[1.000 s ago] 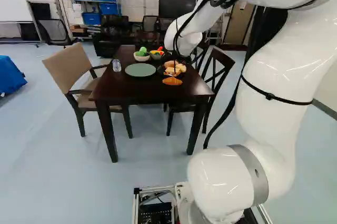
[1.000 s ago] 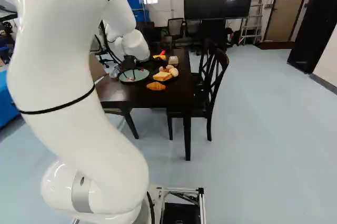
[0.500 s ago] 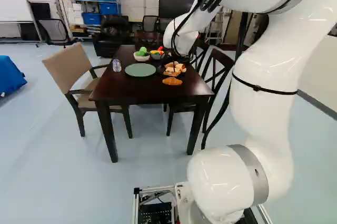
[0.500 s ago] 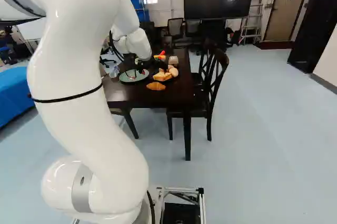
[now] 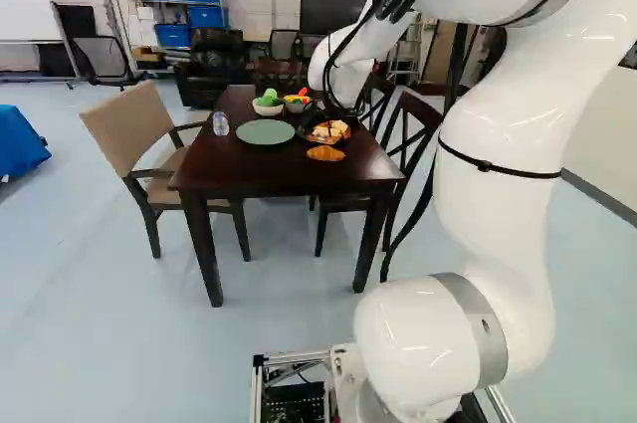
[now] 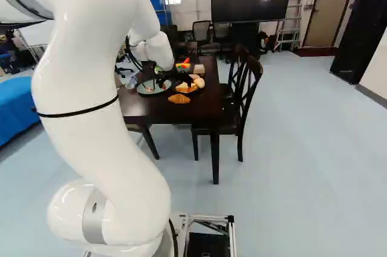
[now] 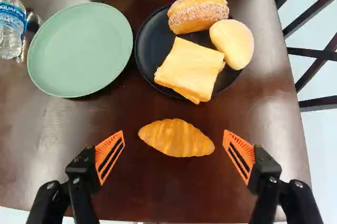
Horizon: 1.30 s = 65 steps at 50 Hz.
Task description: Move the croissant to the empty plate
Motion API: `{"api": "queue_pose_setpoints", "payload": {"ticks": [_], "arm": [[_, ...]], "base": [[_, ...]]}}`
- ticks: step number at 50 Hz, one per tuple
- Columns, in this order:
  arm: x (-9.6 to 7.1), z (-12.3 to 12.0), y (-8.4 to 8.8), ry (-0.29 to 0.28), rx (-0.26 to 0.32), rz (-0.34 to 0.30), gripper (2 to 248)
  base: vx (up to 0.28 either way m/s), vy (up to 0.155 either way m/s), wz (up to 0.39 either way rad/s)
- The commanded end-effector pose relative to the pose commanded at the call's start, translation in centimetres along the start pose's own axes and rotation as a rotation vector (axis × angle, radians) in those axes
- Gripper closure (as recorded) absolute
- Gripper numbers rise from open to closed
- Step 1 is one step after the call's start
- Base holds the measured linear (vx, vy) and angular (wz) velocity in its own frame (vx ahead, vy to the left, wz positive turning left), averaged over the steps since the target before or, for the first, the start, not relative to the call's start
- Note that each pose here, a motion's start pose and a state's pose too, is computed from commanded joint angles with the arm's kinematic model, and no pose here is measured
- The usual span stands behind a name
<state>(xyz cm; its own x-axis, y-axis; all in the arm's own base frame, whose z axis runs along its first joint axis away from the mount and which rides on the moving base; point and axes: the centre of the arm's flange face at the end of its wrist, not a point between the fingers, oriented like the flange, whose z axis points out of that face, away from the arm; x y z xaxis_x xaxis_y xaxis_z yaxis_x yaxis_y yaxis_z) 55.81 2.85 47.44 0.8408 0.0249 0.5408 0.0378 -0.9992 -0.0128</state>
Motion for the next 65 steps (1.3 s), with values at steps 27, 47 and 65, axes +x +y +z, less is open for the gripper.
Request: {"api": "queue_pose_setpoints", "payload": {"ticks": [27,47,65], "arm": [[0.0,0.0,0.0,0.0,0.0,-0.158,3],[0.0,0.0,0.0,0.0,0.0,-0.368,3],[-0.07,0.0,0.0,-0.007,0.002,-0.557,3]], "base": [[0.0,0.0,0.0],[0.0,0.0,0.0],[0.0,0.0,0.0]]}}
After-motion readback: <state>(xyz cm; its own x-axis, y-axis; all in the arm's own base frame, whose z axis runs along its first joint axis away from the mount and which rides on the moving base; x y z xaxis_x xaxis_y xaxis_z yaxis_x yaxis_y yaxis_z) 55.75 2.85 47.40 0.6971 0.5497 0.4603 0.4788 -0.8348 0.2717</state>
